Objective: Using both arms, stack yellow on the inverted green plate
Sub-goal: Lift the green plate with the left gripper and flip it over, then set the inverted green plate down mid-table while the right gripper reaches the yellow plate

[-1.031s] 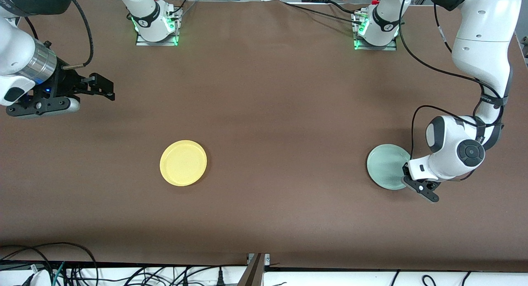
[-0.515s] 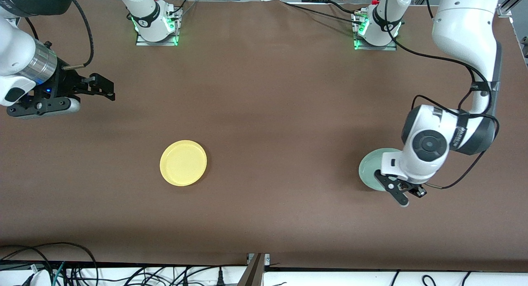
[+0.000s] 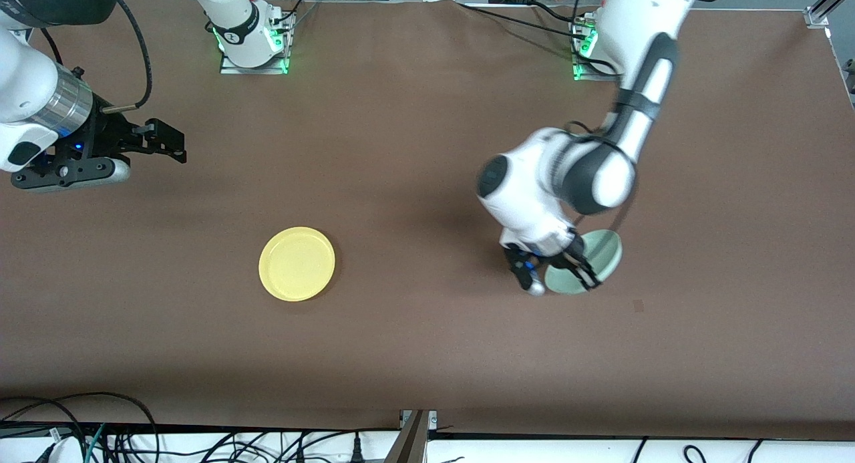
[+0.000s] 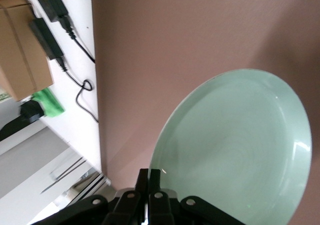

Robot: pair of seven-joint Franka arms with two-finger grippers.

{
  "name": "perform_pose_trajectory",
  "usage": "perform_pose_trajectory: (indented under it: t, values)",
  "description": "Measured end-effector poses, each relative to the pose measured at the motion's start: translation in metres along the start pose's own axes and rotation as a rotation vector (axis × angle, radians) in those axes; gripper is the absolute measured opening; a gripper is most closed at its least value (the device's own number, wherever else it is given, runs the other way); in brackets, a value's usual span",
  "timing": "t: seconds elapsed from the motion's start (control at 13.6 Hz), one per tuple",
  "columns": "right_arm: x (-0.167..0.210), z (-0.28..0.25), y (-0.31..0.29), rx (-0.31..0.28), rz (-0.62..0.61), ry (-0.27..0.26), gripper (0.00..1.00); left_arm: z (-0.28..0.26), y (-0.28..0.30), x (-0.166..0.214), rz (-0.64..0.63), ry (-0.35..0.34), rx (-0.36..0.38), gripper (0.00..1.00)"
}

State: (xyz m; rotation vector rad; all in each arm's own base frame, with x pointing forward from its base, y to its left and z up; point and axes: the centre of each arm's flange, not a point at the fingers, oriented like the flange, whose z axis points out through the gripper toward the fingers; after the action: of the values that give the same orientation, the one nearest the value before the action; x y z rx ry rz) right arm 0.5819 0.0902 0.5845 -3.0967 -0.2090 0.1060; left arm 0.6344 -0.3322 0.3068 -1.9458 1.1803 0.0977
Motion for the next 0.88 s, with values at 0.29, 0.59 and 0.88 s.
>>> perform_pose_trajectory:
  t: [0.29,0.59,0.88]
  values:
    - [0.000,0.000,0.000,0.000,0.000,0.000,1.00,-0.042,0.065,0.026,-0.076,-0.093,0.171,0.04]
    - [0.000,0.000,0.000,0.000,0.000,-0.001,1.00,-0.052,0.161,0.057,-0.191,-0.162,0.340,0.04]
    - [0.000,0.001,0.000,0.000,0.000,-0.003,1.00,-0.084,0.188,0.063,-0.255,-0.121,0.370,0.04]
